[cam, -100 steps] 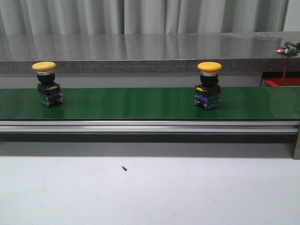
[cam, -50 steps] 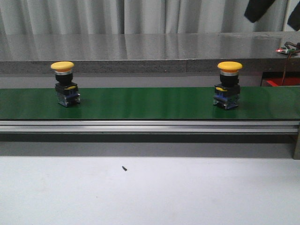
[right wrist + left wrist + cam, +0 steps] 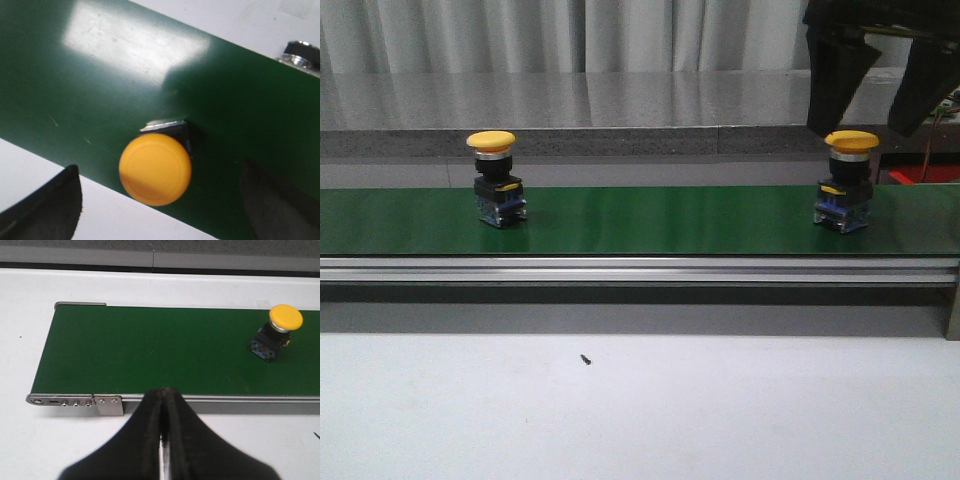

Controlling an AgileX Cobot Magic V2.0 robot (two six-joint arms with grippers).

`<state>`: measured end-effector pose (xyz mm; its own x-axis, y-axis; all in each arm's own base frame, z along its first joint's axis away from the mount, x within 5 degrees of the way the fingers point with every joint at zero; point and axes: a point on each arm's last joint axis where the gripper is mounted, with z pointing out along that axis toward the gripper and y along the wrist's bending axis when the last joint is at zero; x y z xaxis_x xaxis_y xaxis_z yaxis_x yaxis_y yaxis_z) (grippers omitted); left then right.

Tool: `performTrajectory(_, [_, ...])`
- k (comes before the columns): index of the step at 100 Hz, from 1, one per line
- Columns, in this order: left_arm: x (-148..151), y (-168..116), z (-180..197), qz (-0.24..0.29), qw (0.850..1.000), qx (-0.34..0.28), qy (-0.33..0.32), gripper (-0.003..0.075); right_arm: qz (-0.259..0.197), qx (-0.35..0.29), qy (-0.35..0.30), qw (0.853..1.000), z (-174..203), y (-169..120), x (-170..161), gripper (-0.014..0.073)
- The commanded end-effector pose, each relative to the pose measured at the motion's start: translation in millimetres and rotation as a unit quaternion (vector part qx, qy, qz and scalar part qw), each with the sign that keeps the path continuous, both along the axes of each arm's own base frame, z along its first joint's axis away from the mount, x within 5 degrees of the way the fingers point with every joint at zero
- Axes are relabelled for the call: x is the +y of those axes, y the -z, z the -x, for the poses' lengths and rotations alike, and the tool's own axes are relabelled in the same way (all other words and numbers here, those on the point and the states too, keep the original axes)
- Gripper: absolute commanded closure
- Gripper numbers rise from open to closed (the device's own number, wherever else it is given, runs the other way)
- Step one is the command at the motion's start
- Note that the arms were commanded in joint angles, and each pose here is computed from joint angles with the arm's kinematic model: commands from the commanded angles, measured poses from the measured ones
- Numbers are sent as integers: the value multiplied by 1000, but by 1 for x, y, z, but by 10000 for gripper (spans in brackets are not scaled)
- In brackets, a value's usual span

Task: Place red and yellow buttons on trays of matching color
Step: 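Lower the right gripper onto the first yellow button at the belt end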

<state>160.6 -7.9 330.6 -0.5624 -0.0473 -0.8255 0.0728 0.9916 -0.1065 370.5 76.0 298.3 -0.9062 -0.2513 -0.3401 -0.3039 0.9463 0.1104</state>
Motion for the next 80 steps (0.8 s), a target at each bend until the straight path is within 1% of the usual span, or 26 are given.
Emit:
performTrajectory(1, [0,-15,-3,7,999,-47,-6,740,4,-33,4,999,2,-22,-4,-39])
performTrajectory(12, [0,-15,-3,7,999,-47,-6,740,6,-24,3,1000,1,-17,-3,-34])
performTrajectory(17, [0,-15,-3,7,999,-47,-6,740,6,-21,3,1000,0,-16,-3,1])
performTrajectory(22, [0,-15,-3,7,999,-47,-6,740,7,-17,3,1000,0,-14,-3,76])
performTrajectory(27, [0,-15,-3,7,999,-47,-6,740,8,-14,2,1000,0,-13,-3,194])
performTrajectory(29, [0,-15,-3,7,999,-47,-6,740,8,-14,2,1000,0,-13,-3,224])
performTrajectory(34, [0,-15,-3,7,999,-47,-6,740,8,-14,2,1000,0,-13,-3,334])
performTrajectory(37, [0,-15,-3,7,999,-47,-6,740,8,-14,2,1000,0,-13,-3,375])
performTrajectory(41, [0,-15,-3,7,999,-47,-6,740,8,-15,3,1000,0,-13,-3,408])
performTrajectory(51, [0,-15,-3,7,999,-47,-6,740,8,-18,3,1000,1,-16,-4,417])
performTrajectory(63, [0,-15,-3,7,999,-47,-6,740,5,-27,10,1000,8,-28,-10,417])
performTrajectory(80, [0,-15,-3,6,999,-47,-6,740,4,-42,51,998,28,-57,-44,417])
